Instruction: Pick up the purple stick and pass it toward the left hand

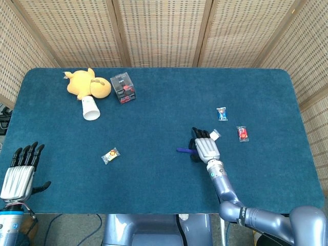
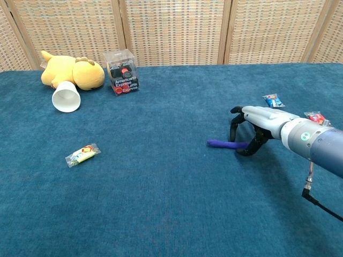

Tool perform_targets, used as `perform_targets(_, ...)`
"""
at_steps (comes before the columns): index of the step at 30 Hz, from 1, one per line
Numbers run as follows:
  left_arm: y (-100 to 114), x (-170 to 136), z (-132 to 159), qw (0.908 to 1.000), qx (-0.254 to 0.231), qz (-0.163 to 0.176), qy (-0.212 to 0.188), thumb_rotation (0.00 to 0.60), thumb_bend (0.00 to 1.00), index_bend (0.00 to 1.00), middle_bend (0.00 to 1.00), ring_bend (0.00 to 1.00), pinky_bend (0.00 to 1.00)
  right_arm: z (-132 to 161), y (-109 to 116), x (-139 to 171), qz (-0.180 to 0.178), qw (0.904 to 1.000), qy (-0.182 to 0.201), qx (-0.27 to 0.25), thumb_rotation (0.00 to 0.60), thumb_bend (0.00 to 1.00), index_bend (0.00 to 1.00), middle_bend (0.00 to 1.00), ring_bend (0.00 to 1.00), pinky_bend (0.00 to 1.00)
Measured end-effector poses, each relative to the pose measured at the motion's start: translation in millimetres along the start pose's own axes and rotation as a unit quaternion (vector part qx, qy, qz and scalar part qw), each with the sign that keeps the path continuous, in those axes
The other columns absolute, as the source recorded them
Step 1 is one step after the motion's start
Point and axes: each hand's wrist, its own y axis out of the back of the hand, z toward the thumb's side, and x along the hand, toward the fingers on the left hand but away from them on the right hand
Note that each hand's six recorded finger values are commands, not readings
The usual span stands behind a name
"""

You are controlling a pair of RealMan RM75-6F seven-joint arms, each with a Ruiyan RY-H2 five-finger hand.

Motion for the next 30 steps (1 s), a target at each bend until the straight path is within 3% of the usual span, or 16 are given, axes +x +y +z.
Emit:
perform_targets(24,-0.5,-0.3,0.6,1.0,-0.001,-0.002,-0.001,0.6,0.0,0.0,0.0,0.0,0.0,-2.6,-3.3,-4.4,-0.005,0.9999,-0.012,-0.004,0.6,0.56,0.61,0.03,0.0,0.0)
perform_targets(30,-0.7,1.3,0.3,1.0,-0.002,-0.004,-0.001,0.6,0.0,0.0,0.0,0.0,0.0,2.0,0.2,-1.4,-0.001,0.9993,-0.007,-0.036,0.6,0.58,0.63,0.05,0.0,0.0)
